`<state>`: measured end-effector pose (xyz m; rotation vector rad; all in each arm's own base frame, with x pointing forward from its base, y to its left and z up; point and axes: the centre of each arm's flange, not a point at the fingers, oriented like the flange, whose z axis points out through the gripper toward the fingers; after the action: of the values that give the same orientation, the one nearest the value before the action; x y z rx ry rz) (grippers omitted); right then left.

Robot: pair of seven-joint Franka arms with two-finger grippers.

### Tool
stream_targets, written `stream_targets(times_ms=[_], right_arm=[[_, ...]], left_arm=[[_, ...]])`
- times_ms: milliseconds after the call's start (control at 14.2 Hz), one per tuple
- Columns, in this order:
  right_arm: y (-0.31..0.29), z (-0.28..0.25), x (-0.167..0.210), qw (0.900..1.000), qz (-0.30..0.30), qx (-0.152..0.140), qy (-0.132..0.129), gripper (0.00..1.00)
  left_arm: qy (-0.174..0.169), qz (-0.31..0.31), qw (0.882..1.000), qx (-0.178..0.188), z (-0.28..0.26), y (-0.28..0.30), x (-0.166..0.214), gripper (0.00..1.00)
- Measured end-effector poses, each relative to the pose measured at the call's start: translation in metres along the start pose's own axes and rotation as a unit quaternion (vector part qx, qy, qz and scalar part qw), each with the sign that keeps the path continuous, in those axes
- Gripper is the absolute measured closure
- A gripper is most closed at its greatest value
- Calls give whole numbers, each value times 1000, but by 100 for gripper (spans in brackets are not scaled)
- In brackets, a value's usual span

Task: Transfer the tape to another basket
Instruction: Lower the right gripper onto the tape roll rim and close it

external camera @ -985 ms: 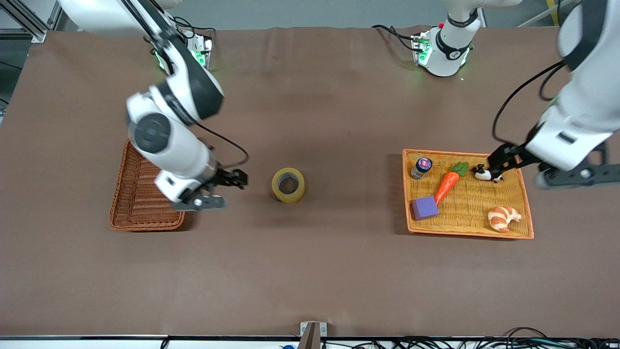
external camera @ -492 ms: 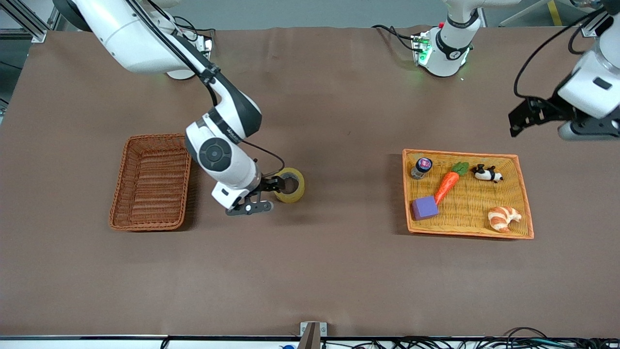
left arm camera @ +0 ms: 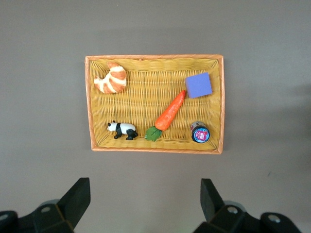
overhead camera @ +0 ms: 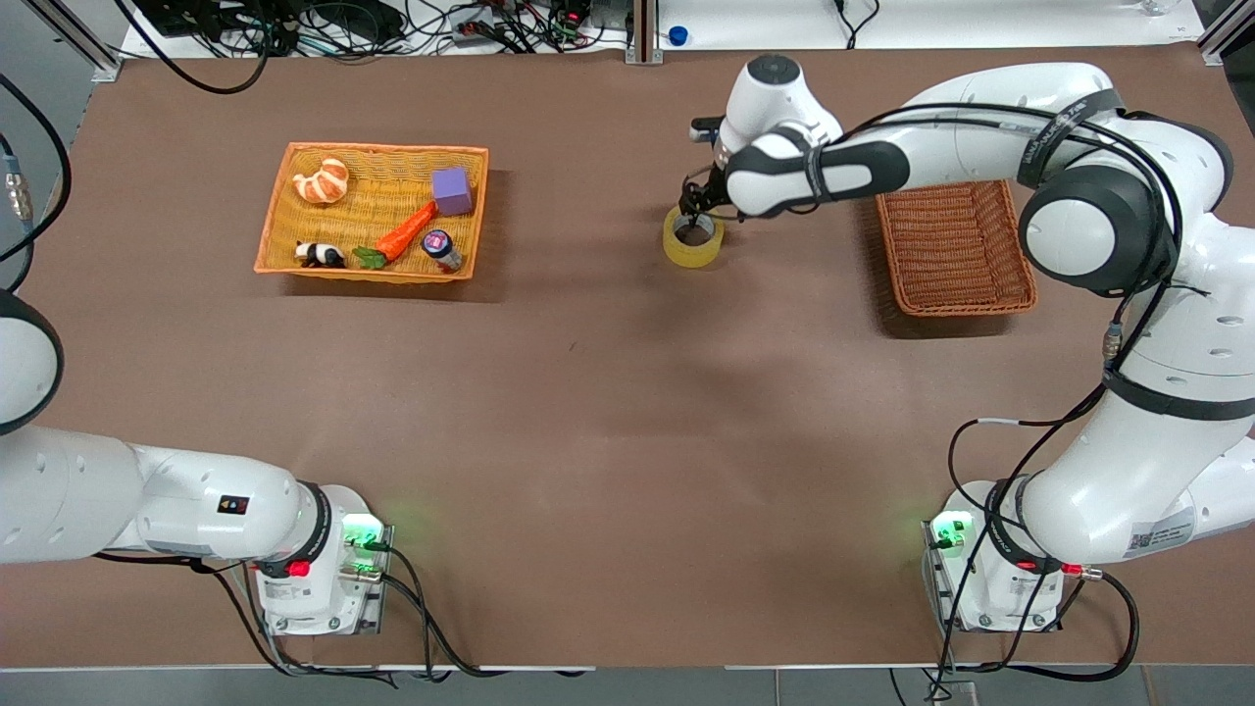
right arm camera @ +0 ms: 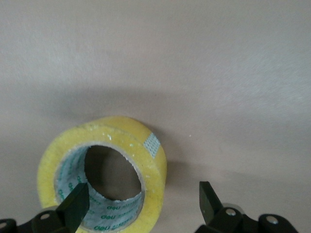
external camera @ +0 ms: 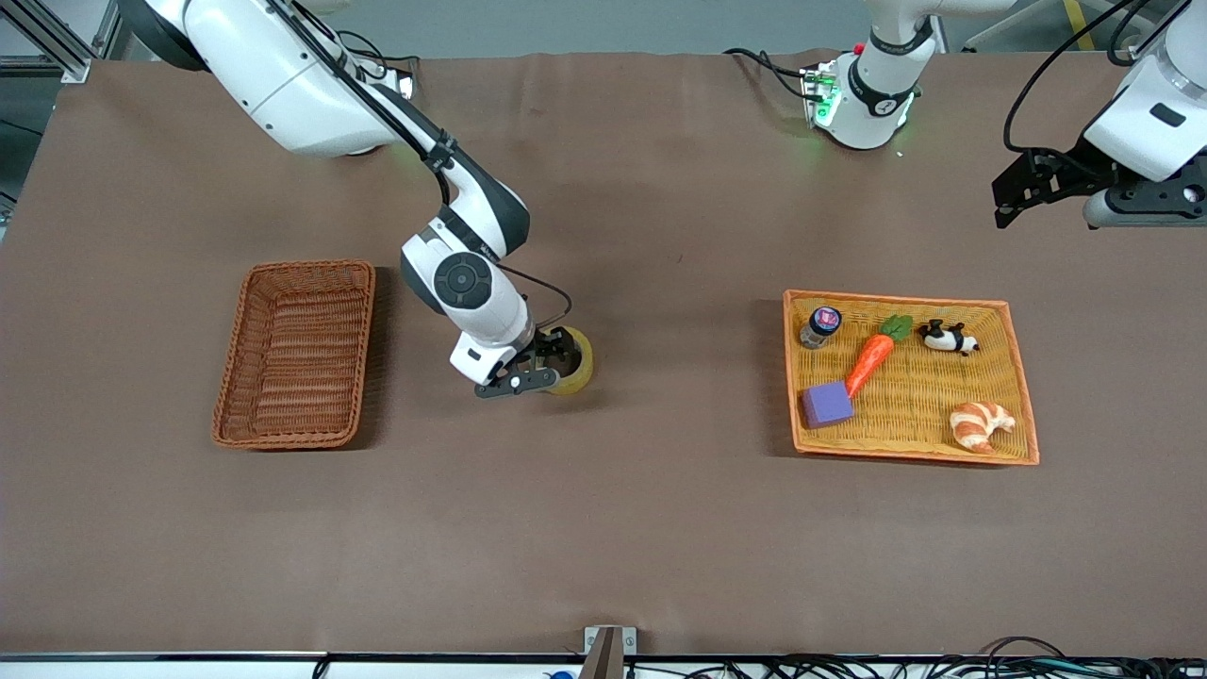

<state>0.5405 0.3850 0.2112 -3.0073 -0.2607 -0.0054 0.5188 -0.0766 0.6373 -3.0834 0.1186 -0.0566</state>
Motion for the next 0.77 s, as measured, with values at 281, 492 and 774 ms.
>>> stream_targets(times_ms=[281,492,774], right_arm=[[1,14,-10,1000,-9,-3,9,0],[4,26,-11,1000,-8,-16,16,0],[5,36,-14,999,-1,-33,26,11]], left_arm=[[1,3,1000,0,7,3,5,0],[0,3,1000,0,8,3,5,0],[-1,2,1000,0,9,3,6,0]])
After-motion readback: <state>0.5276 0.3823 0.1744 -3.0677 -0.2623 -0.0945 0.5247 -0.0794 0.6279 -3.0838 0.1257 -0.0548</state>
